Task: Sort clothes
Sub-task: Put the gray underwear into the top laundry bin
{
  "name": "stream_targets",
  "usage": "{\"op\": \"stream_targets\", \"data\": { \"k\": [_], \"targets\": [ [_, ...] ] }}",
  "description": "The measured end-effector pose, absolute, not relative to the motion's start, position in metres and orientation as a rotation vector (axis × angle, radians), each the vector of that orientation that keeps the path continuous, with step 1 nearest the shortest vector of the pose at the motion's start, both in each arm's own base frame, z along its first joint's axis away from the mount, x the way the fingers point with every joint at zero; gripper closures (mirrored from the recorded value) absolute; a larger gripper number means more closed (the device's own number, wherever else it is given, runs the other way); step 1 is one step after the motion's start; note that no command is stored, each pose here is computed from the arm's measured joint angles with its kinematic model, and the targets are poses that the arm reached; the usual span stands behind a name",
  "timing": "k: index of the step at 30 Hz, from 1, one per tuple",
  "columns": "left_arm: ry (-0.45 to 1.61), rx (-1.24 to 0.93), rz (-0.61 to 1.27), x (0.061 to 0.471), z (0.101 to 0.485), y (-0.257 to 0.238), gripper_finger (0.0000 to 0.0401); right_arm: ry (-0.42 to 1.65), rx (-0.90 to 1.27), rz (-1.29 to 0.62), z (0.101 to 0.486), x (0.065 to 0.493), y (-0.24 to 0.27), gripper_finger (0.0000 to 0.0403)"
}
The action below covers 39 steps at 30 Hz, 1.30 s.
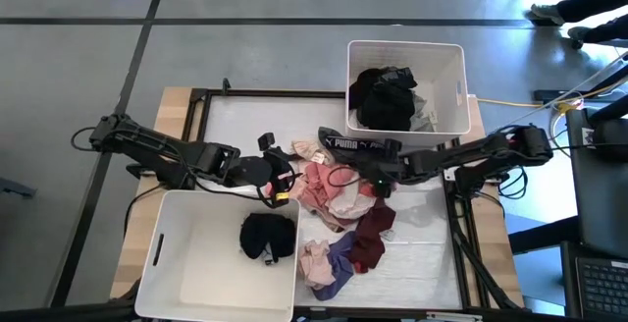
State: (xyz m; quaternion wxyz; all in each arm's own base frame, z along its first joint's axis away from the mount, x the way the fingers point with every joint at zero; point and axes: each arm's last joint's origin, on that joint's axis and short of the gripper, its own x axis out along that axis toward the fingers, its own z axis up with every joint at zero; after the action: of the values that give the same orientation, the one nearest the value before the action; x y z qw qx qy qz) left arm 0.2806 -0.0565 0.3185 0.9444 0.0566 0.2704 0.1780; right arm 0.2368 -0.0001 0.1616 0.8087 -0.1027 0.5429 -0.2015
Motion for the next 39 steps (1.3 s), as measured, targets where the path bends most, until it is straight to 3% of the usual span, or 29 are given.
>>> {"op": "stream_targets", "data": {
  "k": [5, 12, 14, 19, 24, 28, 39],
  "targets": [
    [0.551, 0.115, 0.363, 0.281, 0.319, -0.056, 0.0219, 1.176, -0.267, -0.393, 0.153, 0.243, -0.001, 0.0213],
    [0.551, 0.115, 0.363, 0.281, 0.319, -0.056, 0.0219, 1.211, -0.315, -0.375, 0.149, 0.243, -0.001, 0.0364],
    [0.551, 0.115, 0.363, 0.281, 0.319, -0.056, 0.0219, 1.214, -0.336, -0.370, 0.151, 0.242, -0.001, 0.0390],
    [0.550, 0.115, 0.363, 0.281, 0.319, -0.056, 0.0219, 1.165, -0.329, -0.377, 0.163, 0.239, -0.001, 0.0374],
    [0.549, 0.111, 0.364, 0.281, 0.319, -0.056, 0.0219, 1.079, -0.308, -0.385, 0.185, 0.230, -0.001, 0.0395],
    [0.550, 0.114, 0.363, 0.281, 0.319, -0.056, 0.0219, 0.978, -0.282, -0.391, 0.206, 0.220, -0.002, 0.0388],
    [0.550, 0.114, 0.363, 0.281, 0.319, -0.056, 0.0219, 0.671, -0.283, -0.440, 0.287, 0.203, -0.004, 0.0395]
  ]
}}
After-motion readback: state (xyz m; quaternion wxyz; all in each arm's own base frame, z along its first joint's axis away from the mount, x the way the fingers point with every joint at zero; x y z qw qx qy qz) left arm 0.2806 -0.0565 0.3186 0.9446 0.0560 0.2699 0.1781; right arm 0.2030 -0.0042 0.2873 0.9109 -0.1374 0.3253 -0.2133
